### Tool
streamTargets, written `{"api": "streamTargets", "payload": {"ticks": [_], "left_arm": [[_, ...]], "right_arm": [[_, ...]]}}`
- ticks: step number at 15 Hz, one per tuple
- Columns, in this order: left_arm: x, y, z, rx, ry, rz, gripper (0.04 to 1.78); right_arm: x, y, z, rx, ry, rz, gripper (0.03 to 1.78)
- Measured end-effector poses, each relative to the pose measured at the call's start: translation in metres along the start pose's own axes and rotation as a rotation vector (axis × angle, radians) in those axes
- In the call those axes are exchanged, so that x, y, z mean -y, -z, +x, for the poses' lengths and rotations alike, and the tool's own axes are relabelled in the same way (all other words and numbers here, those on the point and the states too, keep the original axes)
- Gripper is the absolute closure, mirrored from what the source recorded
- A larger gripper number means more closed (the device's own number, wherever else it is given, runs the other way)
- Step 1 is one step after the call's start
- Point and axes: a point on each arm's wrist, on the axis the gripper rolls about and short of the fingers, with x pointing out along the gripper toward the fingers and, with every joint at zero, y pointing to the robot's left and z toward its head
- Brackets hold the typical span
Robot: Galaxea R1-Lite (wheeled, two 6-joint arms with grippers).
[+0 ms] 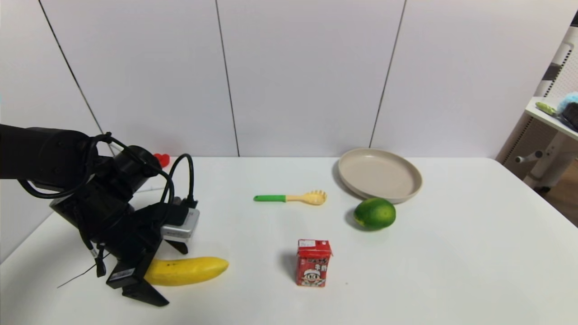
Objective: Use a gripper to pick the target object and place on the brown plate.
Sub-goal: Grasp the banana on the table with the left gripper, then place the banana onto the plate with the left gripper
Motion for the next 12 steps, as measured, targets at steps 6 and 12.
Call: {"api": "streamTargets", "payload": {"ticks": [6,12], "left_arm": [[-0.0012,0.0009,0.0032,0.003,0.012,-0.002,1.11],[-0.0031,-0.0034,-0.0054,0.016,-0.025,0.015,1.3]], "right_arm": [[0.0,0.0,0.0,0.0,0.0,0.0,0.11],[0.0,-0.0001,0.0,0.001,0.0,0.0,0.11]]}}
